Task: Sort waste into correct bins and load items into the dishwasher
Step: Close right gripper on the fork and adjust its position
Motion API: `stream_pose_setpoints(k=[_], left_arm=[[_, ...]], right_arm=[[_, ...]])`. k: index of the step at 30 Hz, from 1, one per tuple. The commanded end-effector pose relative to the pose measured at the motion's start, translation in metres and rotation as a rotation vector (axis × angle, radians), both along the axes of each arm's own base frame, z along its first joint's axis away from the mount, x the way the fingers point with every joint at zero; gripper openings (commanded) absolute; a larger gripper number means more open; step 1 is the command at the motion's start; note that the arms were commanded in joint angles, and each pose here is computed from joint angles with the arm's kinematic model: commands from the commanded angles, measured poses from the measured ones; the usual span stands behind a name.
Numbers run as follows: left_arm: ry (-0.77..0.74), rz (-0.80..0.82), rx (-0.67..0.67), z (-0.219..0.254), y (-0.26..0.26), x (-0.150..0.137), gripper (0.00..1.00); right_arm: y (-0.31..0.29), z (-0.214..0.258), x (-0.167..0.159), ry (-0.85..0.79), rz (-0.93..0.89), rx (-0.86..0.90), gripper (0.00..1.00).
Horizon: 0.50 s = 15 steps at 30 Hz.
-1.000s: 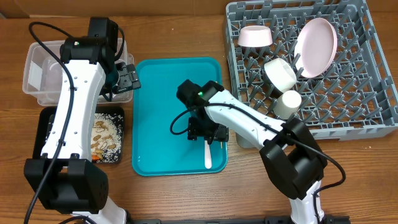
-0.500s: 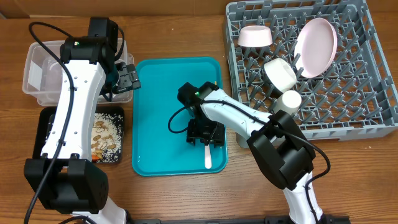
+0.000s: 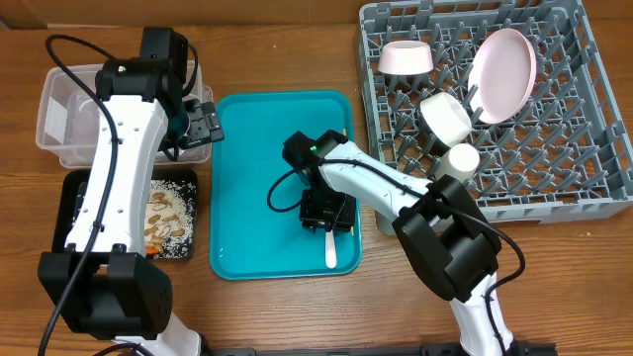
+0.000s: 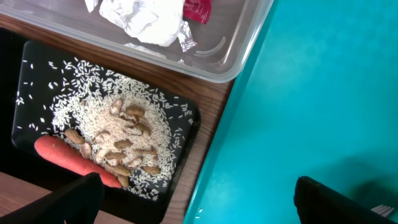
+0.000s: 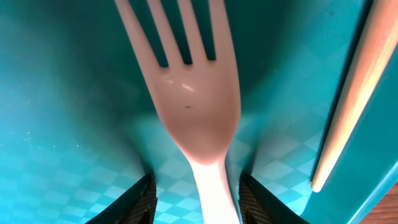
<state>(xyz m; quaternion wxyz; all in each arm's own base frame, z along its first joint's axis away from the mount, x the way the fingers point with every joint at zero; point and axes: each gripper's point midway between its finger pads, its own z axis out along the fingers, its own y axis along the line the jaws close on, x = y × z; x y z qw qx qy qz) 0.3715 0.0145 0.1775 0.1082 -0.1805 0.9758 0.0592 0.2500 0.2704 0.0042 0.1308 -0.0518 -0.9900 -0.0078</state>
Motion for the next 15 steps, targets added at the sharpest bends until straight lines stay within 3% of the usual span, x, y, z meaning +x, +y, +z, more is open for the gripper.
stream_pose_setpoints(k=[1, 15], left_arm=[[-0.055, 0.012, 0.009, 0.0184, 0.0021, 0.0015, 1.00], [-0.054, 0.012, 0.009, 0.0184, 0.0021, 0.0014, 1.00]], right_arm=[[-0.0077, -0.0193, 0.0015, 0.009, -0.001, -0.053, 0.44], [-0.0079, -0.0194, 0.0018, 0.007, -0.001, -0.054, 0.33]])
